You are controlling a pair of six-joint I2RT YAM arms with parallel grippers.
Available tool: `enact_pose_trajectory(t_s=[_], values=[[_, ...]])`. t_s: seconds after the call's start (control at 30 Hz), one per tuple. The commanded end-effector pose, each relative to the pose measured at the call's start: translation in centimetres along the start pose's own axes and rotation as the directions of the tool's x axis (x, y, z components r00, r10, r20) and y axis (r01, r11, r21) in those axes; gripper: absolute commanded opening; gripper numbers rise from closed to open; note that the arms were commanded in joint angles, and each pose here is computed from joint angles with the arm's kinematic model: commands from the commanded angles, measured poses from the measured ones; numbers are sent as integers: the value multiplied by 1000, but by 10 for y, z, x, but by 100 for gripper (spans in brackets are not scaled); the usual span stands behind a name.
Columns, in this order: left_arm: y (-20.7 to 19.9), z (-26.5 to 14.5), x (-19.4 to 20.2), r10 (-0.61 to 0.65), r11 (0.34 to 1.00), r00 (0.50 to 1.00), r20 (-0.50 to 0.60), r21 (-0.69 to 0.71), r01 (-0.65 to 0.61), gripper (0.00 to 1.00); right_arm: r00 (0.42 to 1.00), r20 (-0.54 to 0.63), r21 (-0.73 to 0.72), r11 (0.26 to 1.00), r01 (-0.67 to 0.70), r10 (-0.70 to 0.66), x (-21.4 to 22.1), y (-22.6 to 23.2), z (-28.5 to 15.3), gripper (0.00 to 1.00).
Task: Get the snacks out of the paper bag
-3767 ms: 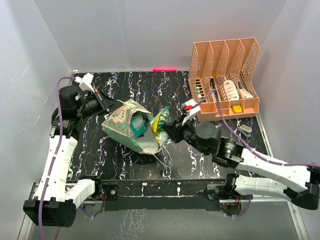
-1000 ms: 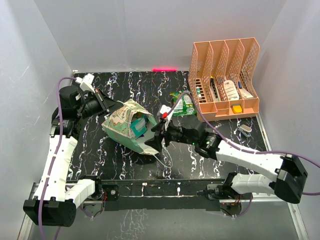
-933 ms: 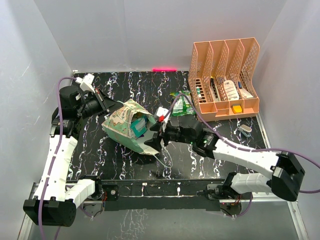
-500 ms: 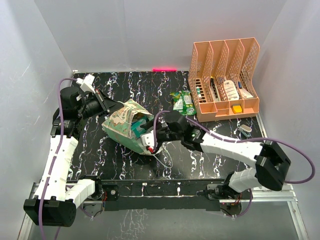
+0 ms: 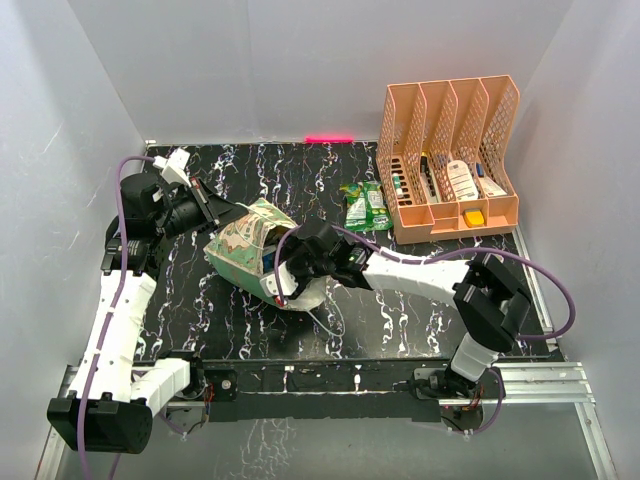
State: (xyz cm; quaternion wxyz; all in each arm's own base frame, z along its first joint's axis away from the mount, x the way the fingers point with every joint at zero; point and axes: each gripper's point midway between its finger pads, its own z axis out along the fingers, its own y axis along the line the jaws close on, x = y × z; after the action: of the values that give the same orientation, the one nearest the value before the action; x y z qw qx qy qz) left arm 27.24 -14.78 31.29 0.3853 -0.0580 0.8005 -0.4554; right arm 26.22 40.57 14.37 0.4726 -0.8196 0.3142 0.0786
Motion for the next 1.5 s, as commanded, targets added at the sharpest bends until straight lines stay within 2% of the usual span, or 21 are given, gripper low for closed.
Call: enact_pose_trajectory(t_s=[0.0,0.37,0.5,0.73,0.97,1.13,1.2,1.33,1.47], values=[[-15,-8,-2,34,999,999,11,34,-34,0,999,-20,20,999,36,-35,-1,-13,-4,51],[-14,-8,-3,33,999,999,15,30,-34,0,996,24,26,995,-92,92,-9,2,-11,8],[-10,-7,-2,27,999,999,17,16,-28,0,987,64,80,985,-154,149,-23,-13,-28,7],[-4,-3,-2,13,1000,1000,15,7,-13,0,965,158,168,957,-237,211,-61,-36,-91,7],[-2,-3,-2,24,1000,1000,13,-10,-24,0,923,217,197,912,-361,318,-88,-28,-159,7],[1,-5,-2,32,999,999,12,-33,-32,0,901,238,294,857,-423,363,-96,-24,-217,7],[0,-6,-3,39,999,999,13,-36,-39,0,894,220,351,824,-445,390,-90,-23,-235,7],[2,-6,-1,41,998,999,9,-42,-41,0,873,97,528,718,-452,478,-52,-30,-259,7],[3,-6,0,35,998,999,5,-44,-35,0,854,-64,642,677,-360,516,-12,-36,-259,7]])
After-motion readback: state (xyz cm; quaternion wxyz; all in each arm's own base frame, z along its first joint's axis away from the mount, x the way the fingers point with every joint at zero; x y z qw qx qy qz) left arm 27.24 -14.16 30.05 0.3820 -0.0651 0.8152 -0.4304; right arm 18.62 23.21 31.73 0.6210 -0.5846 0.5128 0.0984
